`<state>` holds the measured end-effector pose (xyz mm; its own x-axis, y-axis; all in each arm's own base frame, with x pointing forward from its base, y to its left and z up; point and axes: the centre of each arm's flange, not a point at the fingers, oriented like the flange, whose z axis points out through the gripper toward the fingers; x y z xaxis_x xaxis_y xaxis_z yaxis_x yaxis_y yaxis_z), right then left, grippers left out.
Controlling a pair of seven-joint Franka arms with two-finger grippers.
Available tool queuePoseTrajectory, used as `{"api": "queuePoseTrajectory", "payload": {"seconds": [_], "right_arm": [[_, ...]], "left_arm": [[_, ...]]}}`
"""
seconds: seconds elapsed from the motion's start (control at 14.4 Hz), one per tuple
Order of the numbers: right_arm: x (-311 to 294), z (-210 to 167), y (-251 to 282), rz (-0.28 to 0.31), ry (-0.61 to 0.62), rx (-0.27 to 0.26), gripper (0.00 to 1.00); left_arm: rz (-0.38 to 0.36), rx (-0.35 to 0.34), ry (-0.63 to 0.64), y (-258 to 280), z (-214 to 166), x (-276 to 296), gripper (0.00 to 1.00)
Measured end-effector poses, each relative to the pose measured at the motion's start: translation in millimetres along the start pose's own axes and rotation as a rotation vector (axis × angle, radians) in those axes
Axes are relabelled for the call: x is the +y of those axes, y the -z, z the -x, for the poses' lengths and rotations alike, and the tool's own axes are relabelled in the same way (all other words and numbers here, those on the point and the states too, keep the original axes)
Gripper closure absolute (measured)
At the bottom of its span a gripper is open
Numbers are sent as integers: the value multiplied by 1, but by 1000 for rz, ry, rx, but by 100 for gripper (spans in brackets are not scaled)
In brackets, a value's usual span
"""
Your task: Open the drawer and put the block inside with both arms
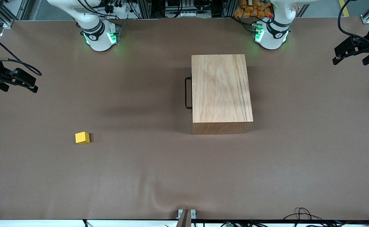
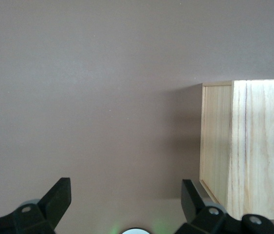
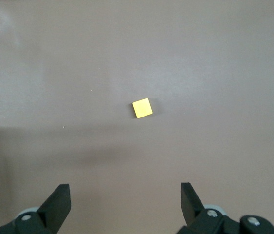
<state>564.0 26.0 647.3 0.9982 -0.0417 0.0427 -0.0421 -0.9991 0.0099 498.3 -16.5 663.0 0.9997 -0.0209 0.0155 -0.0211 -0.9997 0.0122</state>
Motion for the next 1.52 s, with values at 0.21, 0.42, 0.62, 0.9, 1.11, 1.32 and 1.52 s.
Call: {"api": "queuePoseTrajectory", "payload": {"seconds": [0.21,0.42,0.62,0.9,1.11,1.32,1.52], "right_arm": [[-8,3,5,-1,14,8,0],[-8,3,4,-1,18,4,0],[-9,4,3,-1,20,-1,0],[-10,4,2,-12,20,-3,0],[-10,4,2,-14,20,-3,0],[-11,4,2,-15,22,-4,0],[-11,4,0,-14,22,-8,0]], "left_arm": [[-6,-5,-3,1,-4,1,0],[-8,0,-3,8,-7,0,0],[-7,-19,-3,2,-14,0,0],[-6,-40,-5,-9,-22,1,0],[-7,-43,-9,-9,-22,3,0],[-7,-45,-11,-9,-22,3,0],[-6,-48,-15,-10,-23,5,0]]}}
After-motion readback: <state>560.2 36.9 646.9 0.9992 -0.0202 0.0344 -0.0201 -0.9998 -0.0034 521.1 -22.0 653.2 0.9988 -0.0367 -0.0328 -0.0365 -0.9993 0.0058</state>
